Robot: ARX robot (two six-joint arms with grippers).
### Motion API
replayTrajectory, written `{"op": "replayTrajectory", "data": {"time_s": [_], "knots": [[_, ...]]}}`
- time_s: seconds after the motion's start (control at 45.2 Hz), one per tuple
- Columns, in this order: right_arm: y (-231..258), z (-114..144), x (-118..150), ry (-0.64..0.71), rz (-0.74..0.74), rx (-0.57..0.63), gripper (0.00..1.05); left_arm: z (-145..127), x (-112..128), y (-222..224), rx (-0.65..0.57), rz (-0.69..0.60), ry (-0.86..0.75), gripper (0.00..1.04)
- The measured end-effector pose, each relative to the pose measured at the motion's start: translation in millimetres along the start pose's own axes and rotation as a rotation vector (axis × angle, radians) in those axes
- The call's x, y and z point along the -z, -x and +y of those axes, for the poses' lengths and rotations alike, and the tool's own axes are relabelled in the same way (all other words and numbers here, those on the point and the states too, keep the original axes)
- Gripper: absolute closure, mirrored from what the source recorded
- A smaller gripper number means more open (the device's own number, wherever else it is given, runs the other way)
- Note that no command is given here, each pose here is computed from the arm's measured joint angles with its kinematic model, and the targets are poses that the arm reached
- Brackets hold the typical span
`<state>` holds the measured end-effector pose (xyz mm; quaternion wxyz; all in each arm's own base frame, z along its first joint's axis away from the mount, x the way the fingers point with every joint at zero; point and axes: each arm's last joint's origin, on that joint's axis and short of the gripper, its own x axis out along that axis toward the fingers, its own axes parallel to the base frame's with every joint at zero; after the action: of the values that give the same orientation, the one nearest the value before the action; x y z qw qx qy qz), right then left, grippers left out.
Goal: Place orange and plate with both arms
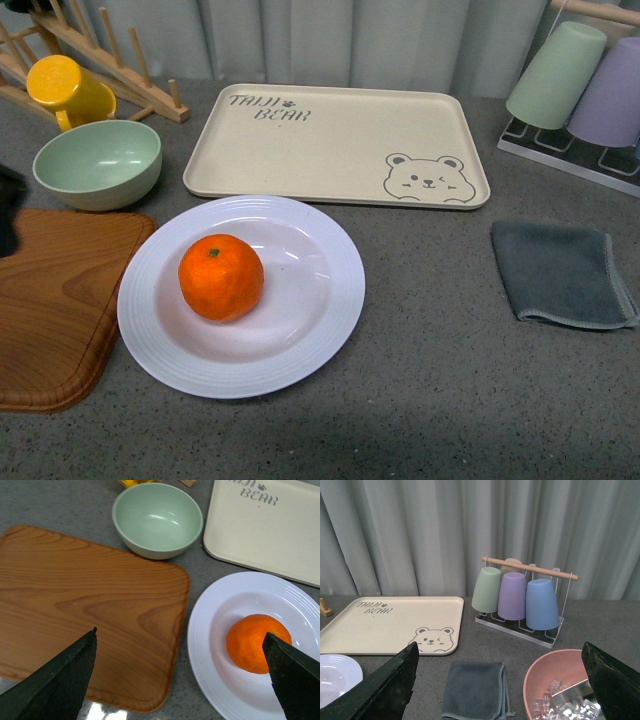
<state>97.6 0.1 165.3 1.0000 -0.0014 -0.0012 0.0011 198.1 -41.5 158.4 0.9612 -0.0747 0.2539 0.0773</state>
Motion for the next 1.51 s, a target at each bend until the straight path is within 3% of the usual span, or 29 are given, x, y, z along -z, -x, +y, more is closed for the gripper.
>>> {"op": "replayTrajectory", "data": {"time_s": [0.133,0.221,0.332,0.421,0.509,0.73,1.505], "knots": [[0,0,0,0.000,0.000,0.000,0.09,19,-4,28,-0.051,-0.057,0.023,0.07],[0,0,0,0.000,0.000,0.000,0.09,24,-5,34,-0.017,-0.123,0.022,0.10],[0,0,0,0.000,0.000,0.000,0.09,31,8,35,0.158,-0.362,-0.072,0.29],[0,0,0,0.000,0.000,0.000,0.09,34,5,43,0.177,-0.475,-0.104,0.44],[0,0,0,0.000,0.000,0.000,0.09,39,5,47,0.176,-0.531,-0.121,0.60],[0,0,0,0.000,0.000,0.000,0.09,50,12,53,0.161,-0.521,-0.136,1.01],[0,0,0,0.000,0.000,0.000,0.09,55,20,76,0.161,-0.537,-0.142,1.01]]}}
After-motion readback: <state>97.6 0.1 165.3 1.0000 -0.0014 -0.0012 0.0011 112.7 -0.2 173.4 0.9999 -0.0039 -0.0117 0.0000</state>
